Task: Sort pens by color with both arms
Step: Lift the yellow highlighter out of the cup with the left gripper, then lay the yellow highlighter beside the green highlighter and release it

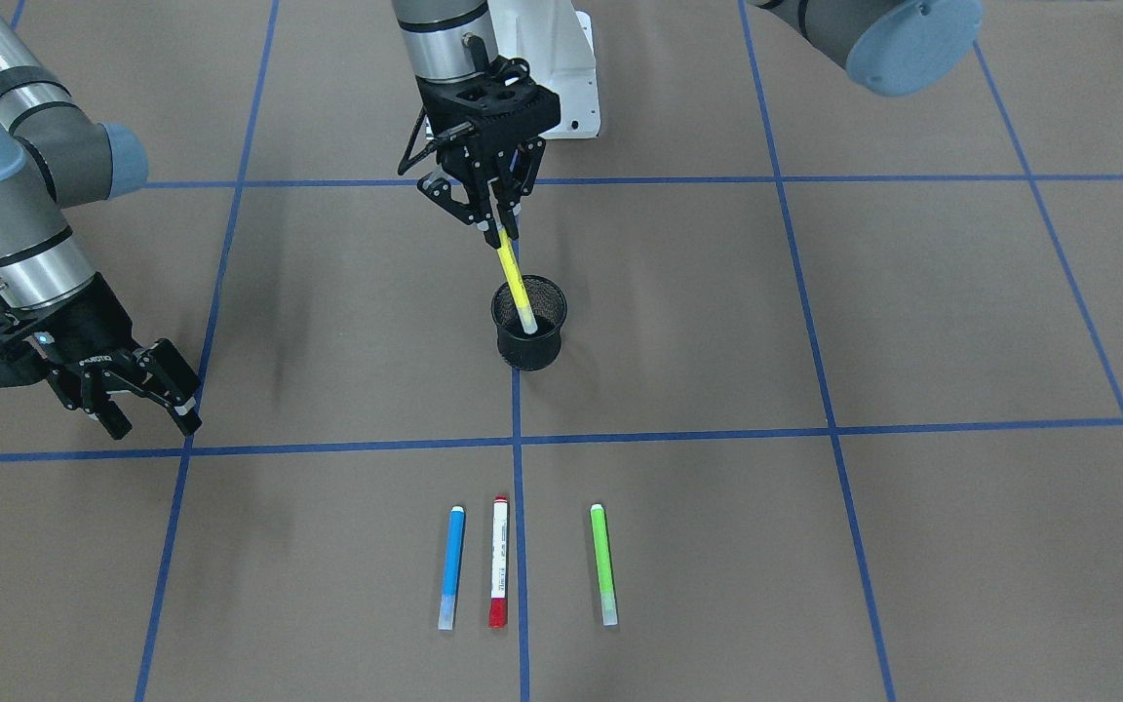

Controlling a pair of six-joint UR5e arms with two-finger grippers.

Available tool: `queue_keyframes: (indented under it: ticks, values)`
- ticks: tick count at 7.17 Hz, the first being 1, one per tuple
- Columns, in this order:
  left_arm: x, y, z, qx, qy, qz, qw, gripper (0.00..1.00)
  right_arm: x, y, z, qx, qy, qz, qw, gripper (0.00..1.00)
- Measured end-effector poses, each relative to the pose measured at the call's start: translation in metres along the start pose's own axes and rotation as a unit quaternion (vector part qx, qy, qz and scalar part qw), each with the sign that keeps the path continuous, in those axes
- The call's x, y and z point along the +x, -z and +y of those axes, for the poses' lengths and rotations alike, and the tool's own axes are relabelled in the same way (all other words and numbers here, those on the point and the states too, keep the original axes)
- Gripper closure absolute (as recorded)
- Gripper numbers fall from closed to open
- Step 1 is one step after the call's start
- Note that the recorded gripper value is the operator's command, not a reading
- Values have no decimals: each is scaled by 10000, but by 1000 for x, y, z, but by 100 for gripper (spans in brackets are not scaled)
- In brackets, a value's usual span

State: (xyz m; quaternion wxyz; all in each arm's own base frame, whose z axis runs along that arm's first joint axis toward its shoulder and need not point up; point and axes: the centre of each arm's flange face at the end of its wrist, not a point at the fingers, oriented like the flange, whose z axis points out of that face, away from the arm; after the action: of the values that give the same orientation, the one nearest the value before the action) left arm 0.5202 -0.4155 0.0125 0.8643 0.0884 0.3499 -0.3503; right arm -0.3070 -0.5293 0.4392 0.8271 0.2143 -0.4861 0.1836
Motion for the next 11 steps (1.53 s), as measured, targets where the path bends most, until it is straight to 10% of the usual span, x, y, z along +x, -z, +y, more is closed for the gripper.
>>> queue_keyframes:
  ticks: [2, 6, 11]
  values:
    - [-16, -25, -77, 358, 154, 445, 9982, 100, -5, 7, -1, 3, -30, -79, 10000, 1]
    - [-52, -213, -203, 1082, 407, 2051, 9719, 100, -16, 36, 9, -338, -316, -389, 9982, 1]
    - [-80, -298, -213, 1462, 411, 2345, 9602, 100, -10, 41, 14, -371, -393, -370, 9979, 1]
